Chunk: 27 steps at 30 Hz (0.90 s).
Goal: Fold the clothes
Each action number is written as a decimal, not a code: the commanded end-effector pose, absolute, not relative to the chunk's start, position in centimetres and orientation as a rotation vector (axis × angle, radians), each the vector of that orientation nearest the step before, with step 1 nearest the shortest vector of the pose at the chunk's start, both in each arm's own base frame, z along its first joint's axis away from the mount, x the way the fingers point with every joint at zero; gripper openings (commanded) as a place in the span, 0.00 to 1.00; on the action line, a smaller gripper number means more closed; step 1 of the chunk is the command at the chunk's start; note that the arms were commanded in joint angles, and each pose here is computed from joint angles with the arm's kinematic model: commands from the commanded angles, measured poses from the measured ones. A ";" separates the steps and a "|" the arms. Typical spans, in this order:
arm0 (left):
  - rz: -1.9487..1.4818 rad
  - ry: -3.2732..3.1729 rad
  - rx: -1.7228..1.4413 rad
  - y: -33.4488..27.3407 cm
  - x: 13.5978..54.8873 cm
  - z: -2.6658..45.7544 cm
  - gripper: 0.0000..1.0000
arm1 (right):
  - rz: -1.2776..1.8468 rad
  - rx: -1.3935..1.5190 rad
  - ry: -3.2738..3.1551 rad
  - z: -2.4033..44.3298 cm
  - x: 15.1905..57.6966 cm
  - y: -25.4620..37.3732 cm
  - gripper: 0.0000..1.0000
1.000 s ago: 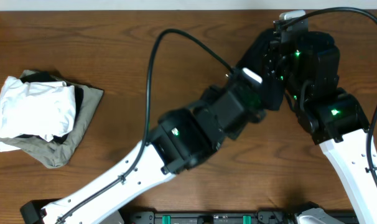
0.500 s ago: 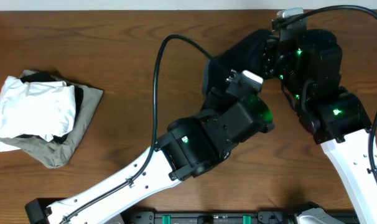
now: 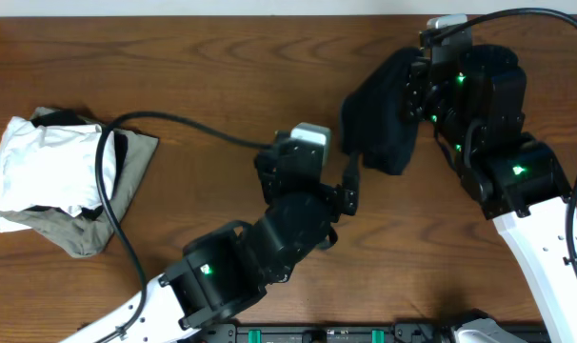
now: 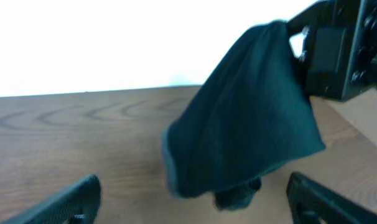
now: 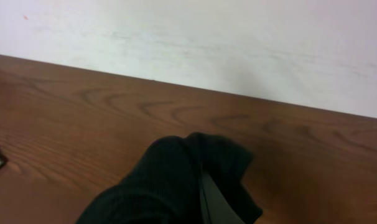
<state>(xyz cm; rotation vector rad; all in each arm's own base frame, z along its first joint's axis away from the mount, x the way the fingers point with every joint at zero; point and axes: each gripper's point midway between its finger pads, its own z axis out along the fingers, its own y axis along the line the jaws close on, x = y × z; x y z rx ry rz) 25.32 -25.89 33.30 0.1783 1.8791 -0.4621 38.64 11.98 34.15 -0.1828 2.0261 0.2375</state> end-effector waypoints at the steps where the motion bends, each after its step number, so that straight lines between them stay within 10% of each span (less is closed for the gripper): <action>1: -0.354 1.886 0.263 -26.3 26.1 29.5 0.98 | 0.248 -0.171 1.977 36.2 38.6 11.7 0.10; 27: -0.361 1.803 0.296 -31.5 29.0 27.3 0.98 | 0.243 -0.177 2.019 35.0 38.7 11.8 0.10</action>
